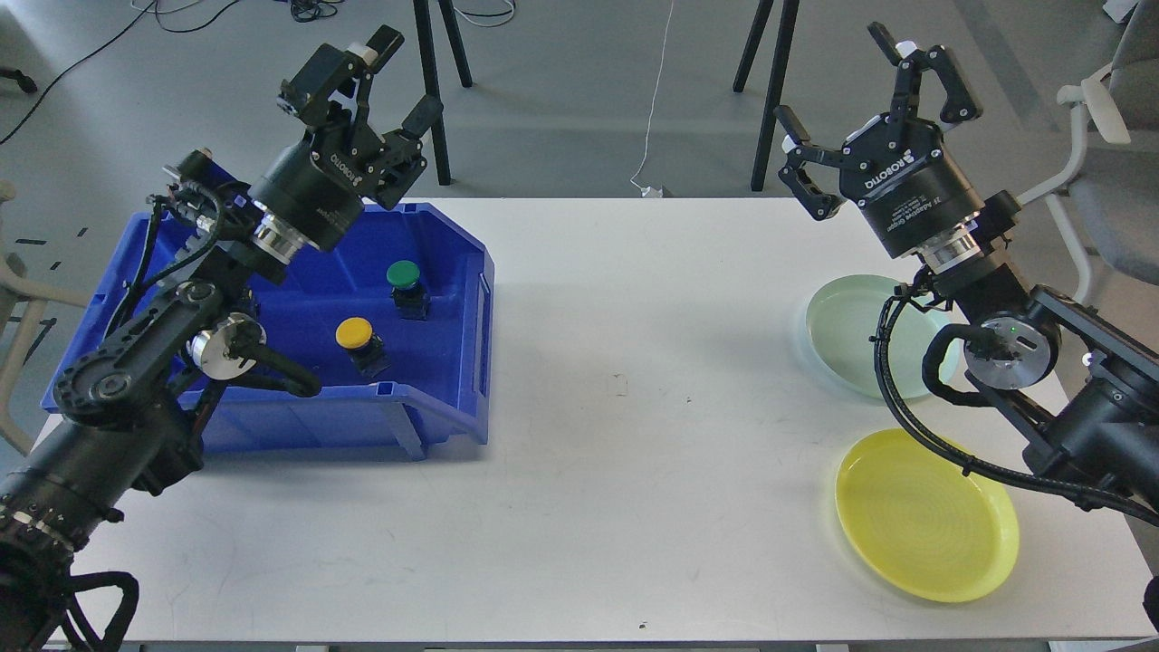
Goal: Pass button and place on color plate
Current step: 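Move the left gripper over the blue bin toward the yellow button, then lower the left gripper into the bin and grasp the yellow button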
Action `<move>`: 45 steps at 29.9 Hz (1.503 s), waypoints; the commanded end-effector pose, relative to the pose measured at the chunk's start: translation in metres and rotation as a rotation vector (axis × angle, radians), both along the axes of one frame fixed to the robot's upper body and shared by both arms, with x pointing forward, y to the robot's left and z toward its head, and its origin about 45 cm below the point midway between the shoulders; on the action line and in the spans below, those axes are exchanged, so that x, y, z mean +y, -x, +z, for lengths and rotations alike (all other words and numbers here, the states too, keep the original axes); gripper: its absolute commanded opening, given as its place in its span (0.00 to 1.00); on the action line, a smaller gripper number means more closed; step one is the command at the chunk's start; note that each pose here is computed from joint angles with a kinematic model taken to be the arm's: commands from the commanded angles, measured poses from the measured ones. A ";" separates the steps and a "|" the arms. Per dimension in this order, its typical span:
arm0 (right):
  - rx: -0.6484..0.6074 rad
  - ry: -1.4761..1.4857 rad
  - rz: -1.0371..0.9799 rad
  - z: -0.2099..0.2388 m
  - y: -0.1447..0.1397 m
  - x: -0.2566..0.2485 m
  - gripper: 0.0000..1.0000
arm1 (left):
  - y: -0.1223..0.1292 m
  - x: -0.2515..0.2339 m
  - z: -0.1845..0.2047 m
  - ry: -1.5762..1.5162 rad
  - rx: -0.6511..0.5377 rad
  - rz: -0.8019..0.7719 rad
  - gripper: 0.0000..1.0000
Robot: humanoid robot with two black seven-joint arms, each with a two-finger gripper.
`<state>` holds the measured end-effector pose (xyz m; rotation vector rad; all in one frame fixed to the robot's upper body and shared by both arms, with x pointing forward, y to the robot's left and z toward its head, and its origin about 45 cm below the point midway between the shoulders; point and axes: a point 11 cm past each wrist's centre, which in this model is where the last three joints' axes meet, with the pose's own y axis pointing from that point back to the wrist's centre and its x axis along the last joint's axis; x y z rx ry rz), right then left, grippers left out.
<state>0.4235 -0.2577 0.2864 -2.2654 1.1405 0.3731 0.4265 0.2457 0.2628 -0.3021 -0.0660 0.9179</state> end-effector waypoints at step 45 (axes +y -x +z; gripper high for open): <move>0.132 -0.005 -0.059 -0.058 0.026 -0.023 0.99 | 0.001 0.024 0.024 -1.723 -0.354 -0.599 0.86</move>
